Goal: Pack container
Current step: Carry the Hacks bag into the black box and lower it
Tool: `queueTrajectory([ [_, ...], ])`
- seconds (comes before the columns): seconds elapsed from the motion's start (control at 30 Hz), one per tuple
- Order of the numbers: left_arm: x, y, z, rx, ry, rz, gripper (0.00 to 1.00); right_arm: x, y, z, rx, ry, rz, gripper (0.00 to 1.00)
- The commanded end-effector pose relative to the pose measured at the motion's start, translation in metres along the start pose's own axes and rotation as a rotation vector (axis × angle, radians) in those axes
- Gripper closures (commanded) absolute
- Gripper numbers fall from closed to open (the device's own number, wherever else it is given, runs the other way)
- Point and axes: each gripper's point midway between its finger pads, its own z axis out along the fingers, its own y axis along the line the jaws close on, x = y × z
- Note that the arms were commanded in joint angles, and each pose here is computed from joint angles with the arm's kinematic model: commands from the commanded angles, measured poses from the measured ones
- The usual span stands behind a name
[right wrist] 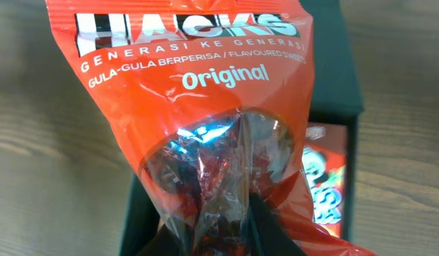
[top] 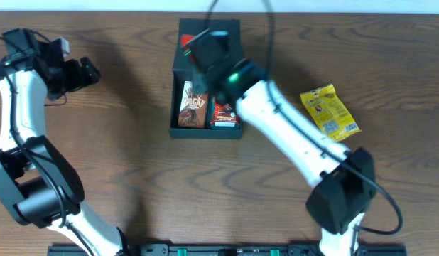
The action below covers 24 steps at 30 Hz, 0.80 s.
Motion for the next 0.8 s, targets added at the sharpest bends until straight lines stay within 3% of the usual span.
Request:
queueTrajectory([
  [0.0, -0.015, 0.003, -0.018, -0.005, -0.056, -0.007, 0.05, -0.002, 0.016, -0.022, 0.102, -0.132, -0.078, 0.99],
  [0.23, -0.016, 0.008, -0.02, -0.01, -0.059, -0.021, 0.05, 0.014, 0.037, -0.029, 0.087, -0.135, -0.099, 0.98],
  [0.47, -0.016, 0.008, -0.02, -0.01, -0.061, -0.058, 0.05, 0.03, 0.027, -0.023, 0.119, -0.081, 0.058, 0.98],
  [0.77, -0.017, 0.008, -0.02, -0.009, -0.067, -0.085, 0.05, 0.058, 0.034, 0.012, 0.119, 0.01, 0.099, 0.99],
])
